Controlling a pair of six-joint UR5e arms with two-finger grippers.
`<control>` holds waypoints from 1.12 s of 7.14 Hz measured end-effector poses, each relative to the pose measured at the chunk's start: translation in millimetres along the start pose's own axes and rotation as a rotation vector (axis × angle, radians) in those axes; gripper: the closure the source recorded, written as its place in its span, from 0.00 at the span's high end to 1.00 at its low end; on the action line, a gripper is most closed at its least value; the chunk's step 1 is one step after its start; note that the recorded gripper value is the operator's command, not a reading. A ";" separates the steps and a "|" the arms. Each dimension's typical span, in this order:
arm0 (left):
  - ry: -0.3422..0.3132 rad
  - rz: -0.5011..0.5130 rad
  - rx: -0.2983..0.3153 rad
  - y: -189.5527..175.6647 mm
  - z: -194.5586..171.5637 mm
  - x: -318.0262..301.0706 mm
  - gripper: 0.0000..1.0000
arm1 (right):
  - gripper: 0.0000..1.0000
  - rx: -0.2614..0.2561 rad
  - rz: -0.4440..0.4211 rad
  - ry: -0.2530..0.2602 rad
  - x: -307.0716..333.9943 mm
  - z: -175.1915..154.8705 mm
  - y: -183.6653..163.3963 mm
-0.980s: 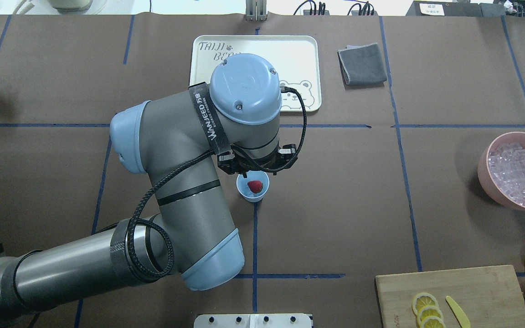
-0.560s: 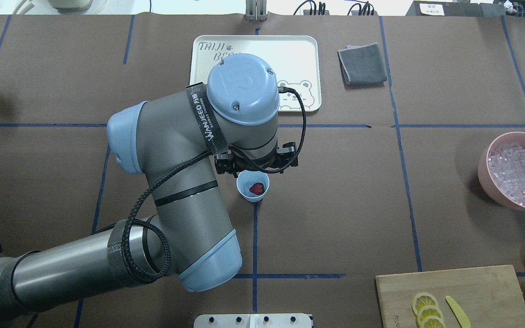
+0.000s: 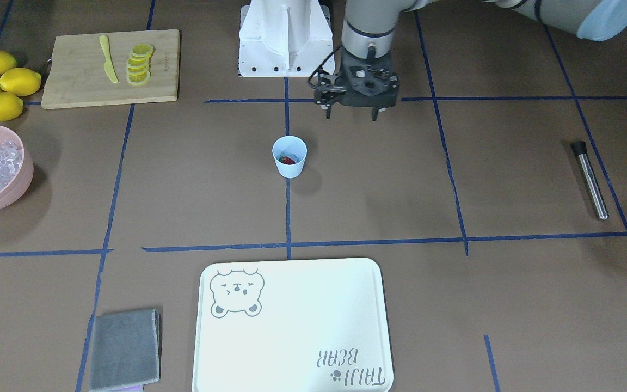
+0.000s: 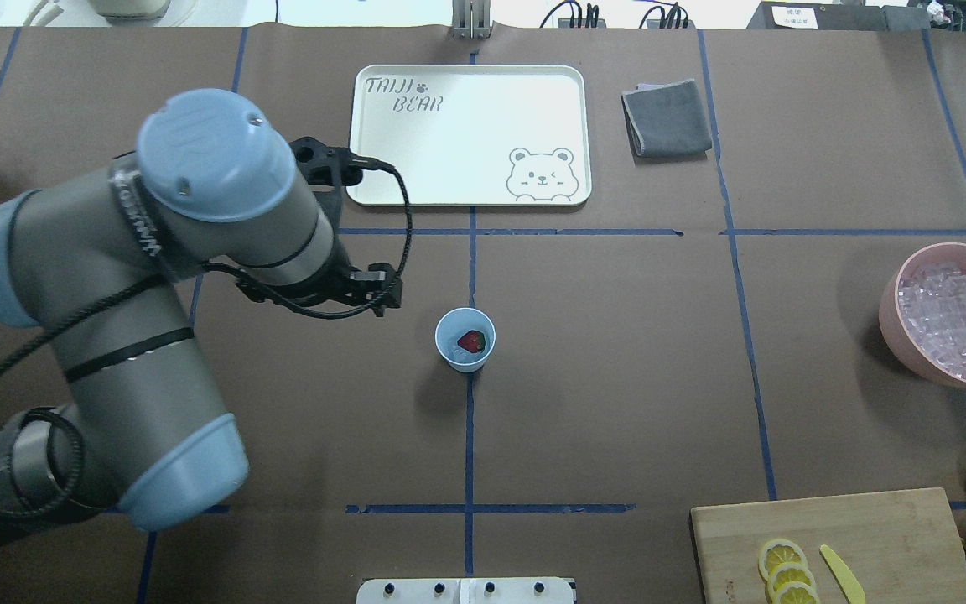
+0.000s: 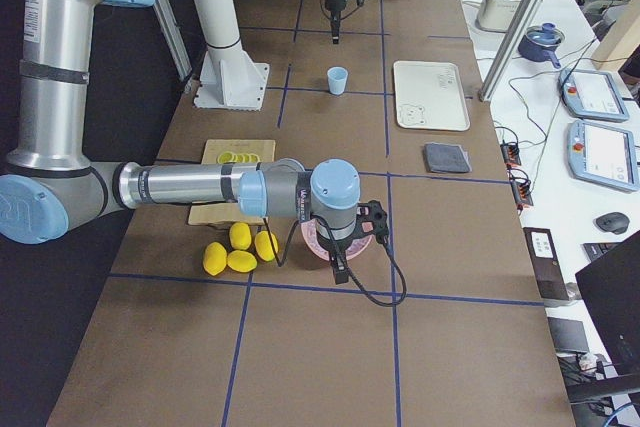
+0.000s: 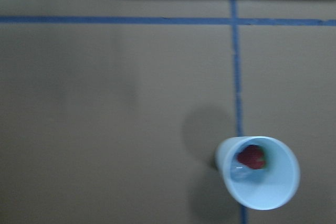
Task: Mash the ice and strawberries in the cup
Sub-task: 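Withdraw the left gripper away from the cup toward its side, then grasp the metal pestle rod with the left gripper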
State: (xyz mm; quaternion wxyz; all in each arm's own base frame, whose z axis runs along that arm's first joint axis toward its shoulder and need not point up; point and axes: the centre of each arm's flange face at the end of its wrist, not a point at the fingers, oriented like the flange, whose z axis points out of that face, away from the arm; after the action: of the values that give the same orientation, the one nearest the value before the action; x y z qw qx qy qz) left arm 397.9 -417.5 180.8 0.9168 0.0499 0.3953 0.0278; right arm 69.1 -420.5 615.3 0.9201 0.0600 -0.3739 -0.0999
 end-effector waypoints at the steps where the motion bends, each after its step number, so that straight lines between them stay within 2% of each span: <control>1: -0.024 0.049 -0.013 -11.7 -6.7 -67.8 0.96 | 0.99 -0.002 0.001 0.000 0.5 0.8 1.3; 3: -0.064 0.126 -0.047 -32.4 -25.1 -206.9 0.97 | 0.99 -0.005 0.004 0.000 1.2 1.9 3.6; 5: -0.069 0.178 -0.077 -30.5 -47.8 -336.5 0.99 | 0.99 -0.005 0.006 0.000 1.1 1.9 4.1; 7: -0.070 0.188 -0.090 -18.4 -49.5 -412.8 0.99 | 0.99 -0.002 0.003 0.001 1.1 1.7 3.7; 8: -0.067 0.178 -0.081 -17.5 -32.2 -439.3 0.99 | 0.99 -0.002 0.003 0.001 1.3 2.0 4.0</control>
State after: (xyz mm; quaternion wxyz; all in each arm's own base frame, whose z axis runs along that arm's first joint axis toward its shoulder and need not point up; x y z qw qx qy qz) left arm 73.3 -472.3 474.0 0.9248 0.0486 0.3568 0.1233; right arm 69.1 -417.0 618.3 0.9206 0.0587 -0.3734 -0.0986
